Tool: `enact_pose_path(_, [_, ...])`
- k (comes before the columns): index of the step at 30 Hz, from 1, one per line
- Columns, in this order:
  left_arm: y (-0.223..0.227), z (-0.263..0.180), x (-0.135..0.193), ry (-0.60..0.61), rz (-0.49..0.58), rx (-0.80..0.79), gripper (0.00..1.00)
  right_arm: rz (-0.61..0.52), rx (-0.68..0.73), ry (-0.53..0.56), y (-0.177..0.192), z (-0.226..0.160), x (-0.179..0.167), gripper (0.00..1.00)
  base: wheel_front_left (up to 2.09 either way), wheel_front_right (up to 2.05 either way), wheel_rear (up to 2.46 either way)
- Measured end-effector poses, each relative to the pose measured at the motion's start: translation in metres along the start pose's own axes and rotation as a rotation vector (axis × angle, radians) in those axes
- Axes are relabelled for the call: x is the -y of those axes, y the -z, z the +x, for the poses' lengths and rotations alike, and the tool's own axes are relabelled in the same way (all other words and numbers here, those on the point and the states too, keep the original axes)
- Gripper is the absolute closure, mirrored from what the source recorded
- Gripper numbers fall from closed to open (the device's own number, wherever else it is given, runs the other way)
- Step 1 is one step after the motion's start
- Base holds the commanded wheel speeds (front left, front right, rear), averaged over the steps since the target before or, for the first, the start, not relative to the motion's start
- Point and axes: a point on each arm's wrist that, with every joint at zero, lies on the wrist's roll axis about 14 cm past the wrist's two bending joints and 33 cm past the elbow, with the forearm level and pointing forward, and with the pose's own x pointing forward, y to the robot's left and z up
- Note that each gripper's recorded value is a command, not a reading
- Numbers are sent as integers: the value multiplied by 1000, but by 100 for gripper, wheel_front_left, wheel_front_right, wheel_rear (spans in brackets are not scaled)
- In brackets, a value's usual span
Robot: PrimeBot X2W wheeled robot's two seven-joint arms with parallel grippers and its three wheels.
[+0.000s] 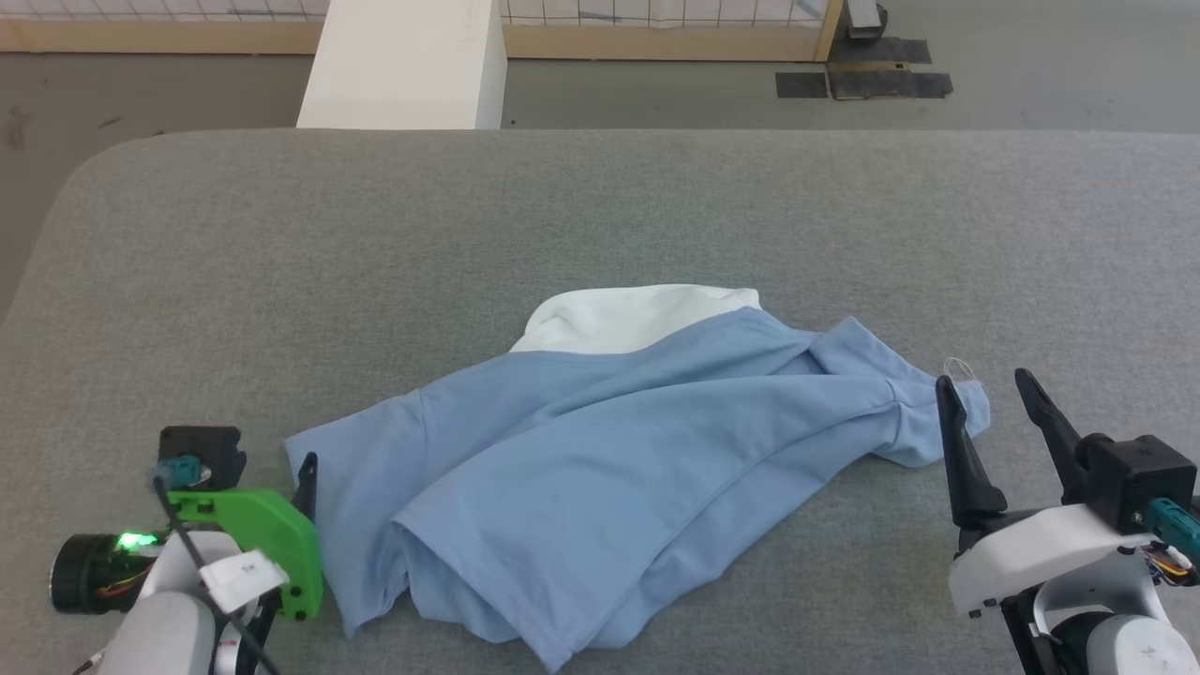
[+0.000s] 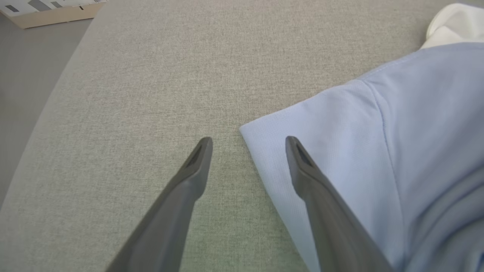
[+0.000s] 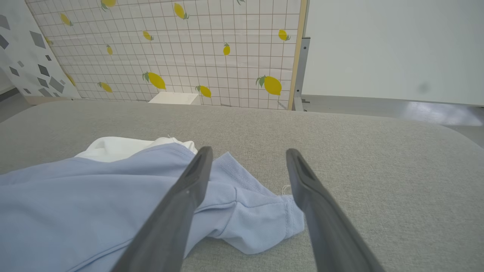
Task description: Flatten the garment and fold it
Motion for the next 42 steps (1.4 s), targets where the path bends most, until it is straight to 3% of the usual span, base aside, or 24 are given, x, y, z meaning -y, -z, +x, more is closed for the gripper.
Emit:
enact_pose_path(12, [36, 28, 5, -23, -25, -261, 0, 2, -26, 7, 8, 0, 2, 0, 0, 0, 0])
enact_pose_path(13, [37, 30, 6, -14, -33, -281, 45, 2, -26, 6, 8, 1, 2, 0, 0, 0, 0])
enact_pose_path(14, [37, 31, 8, -4, -33, -296, 100, 3, -26, 4, 9, 1, 1, 0, 0, 0, 0])
enact_pose_path(18, [23, 37, 11, 3, -18, -245, 100, 4, -24, -3, 8, 3, -1, 0, 0, 0, 0])
enact_pose_path(25, [-58, 33, -32, -188, -4, 113, 100, 12, -20, -7, 7, 4, -2, 0, 0, 0, 0])
enact_pose_path(28, [-59, 28, -45, -234, -14, 119, 100, 14, -20, -15, 7, 5, -5, 0, 0, 0, 0])
enact_pose_path(31, [-32, 27, -52, -252, -39, 13, 100, 15, -22, -26, 8, 7, -8, 0, 0, 0, 0])
enact_pose_path(32, [-18, 27, -53, -256, -61, -37, 55, 15, -25, -29, 8, 7, -9, 0, 0, 0, 0])
enact_pose_path(33, [-6, 25, -52, -253, -85, -79, 0, 16, -30, -33, 9, 8, -11, 0, 0, 0, 0])
enact_pose_path(36, [4, 23, -48, -247, -123, -91, 0, 11, -38, -52, 9, 12, -17, 0, 0, 0, 0])
enact_pose_path(42, [-27, 17, -30, -214, -237, 144, 0, -61, -108, -190, 14, 25, -54, 0, 0, 0, 0])
